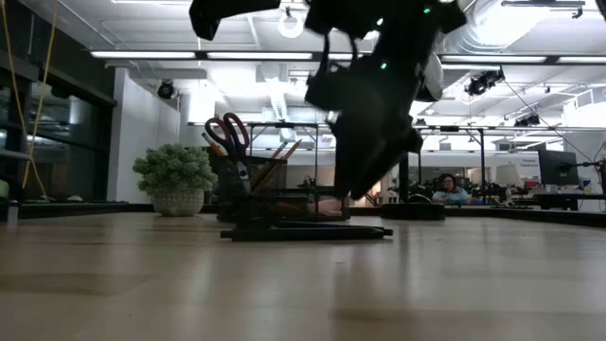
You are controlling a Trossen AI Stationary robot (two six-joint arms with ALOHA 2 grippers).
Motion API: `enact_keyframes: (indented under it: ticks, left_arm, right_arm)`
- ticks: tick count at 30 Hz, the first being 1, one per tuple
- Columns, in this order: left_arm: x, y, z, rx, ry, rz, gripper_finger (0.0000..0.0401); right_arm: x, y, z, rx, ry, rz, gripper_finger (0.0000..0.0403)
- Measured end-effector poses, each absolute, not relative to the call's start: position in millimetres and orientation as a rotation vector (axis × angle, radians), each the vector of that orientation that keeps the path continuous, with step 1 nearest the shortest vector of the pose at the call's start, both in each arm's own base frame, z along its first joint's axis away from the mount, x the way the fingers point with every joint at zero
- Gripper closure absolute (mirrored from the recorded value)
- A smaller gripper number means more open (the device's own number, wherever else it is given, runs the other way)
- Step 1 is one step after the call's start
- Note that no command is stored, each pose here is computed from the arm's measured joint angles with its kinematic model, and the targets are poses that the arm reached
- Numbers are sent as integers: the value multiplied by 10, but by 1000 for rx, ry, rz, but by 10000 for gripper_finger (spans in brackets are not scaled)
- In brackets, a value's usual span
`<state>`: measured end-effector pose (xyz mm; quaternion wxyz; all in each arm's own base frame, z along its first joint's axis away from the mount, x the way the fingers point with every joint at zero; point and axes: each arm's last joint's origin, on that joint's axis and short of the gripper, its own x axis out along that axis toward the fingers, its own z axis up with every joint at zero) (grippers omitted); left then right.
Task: Pick and place office supplies into organizer
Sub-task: Put the top black pen into the black desk organizer
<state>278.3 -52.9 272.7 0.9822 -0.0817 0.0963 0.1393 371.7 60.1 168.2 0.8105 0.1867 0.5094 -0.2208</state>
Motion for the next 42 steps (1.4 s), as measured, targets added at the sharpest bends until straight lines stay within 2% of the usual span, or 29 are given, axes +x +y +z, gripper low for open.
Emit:
enact_keyframes:
  ticks: [6,17,30,34,42]
  left_arm:
    - [2739,-532,2863,-195,121,223,192]
    - [2537,-484,3231,-118,-68,200,192]
    - [2513,-461,3262,-101,-86,261,192]
    - [2511,-454,3264,-103,-88,287,192]
    - [2509,-450,3265,-104,-90,300,192]
  right_arm:
    - [3772,609,1530,392,1183,-476,222]
    - [3791,597,1526,405,1179,-457,222]
    - [3808,691,1371,397,1222,-430,223]
    - [3805,690,1370,396,1226,-430,245]
    - [3808,692,1369,394,1229,-416,323]
